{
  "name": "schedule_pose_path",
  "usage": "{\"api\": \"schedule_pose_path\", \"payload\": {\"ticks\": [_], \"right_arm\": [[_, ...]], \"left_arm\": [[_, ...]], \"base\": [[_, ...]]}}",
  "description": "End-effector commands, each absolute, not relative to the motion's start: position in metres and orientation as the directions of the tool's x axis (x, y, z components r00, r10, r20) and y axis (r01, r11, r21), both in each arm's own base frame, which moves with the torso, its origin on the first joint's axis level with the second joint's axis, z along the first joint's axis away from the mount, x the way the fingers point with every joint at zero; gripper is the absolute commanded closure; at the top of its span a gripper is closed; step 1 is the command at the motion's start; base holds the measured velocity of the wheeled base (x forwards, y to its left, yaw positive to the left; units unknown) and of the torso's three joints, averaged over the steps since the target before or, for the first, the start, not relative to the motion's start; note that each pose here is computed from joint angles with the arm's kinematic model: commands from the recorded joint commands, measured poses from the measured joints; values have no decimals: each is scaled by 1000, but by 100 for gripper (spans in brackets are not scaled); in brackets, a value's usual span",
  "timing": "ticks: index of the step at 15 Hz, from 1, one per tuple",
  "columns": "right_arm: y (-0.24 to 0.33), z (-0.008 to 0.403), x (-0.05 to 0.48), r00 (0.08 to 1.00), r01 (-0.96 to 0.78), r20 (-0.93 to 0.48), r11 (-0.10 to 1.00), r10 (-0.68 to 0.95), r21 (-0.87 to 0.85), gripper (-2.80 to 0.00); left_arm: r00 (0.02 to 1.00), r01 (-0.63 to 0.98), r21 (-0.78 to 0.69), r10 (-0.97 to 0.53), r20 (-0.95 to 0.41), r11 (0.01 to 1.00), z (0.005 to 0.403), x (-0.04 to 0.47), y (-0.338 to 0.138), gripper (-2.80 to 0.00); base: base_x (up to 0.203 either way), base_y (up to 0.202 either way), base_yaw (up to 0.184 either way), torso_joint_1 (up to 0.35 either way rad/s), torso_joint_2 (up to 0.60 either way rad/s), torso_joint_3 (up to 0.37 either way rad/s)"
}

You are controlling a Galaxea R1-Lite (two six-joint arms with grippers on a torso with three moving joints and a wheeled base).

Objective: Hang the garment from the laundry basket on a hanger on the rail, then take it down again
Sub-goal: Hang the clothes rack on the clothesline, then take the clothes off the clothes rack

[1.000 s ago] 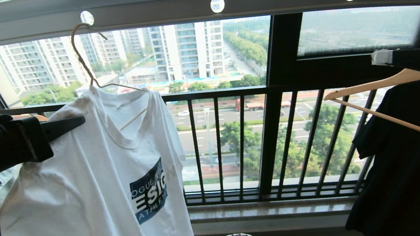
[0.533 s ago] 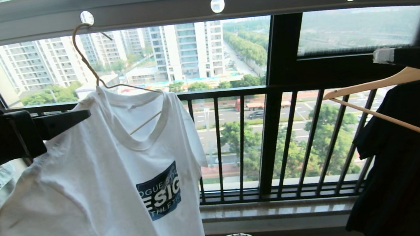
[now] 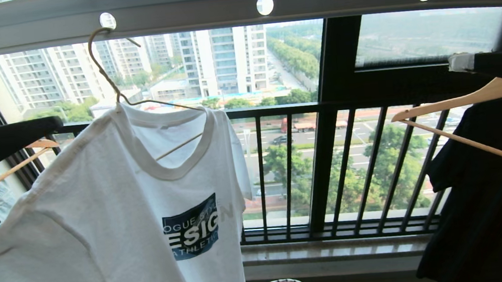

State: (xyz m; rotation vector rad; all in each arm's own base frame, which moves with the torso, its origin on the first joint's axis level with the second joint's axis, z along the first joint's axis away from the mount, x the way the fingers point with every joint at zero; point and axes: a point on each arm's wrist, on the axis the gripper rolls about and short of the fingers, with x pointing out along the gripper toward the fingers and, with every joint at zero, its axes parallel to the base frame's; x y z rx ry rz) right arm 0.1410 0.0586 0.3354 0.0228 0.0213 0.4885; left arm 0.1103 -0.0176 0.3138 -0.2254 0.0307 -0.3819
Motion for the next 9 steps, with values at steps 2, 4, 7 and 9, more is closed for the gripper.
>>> {"api": "schedule_pose_path", "payload": {"ticks": [2, 4, 7, 9], "right_arm": [[58, 336, 140, 882, -471, -11, 882, 471, 26, 0], [59, 335, 140, 876, -482, -14, 876, 482, 27, 0], [61, 331, 145, 872, -488, -35, 872, 489, 31, 0], [64, 327, 152, 869, -490, -58, 871, 492, 34, 0]], "left_arm": [[928, 352, -240, -371, -39, 905, 322, 79, -14, 0], [942, 308, -243, -331, -58, 920, 324, 68, -12, 0], [954, 230, -247, -268, -133, 941, 330, 62, -10, 0], [955, 128, -231, -183, -233, 964, 331, 57, -8, 0]], "base": [[0, 0, 0, 0, 0, 0], [0, 0, 0, 0, 0, 0], [0, 0, 0, 0, 0, 0], [0, 0, 0, 0, 0, 0]]}}
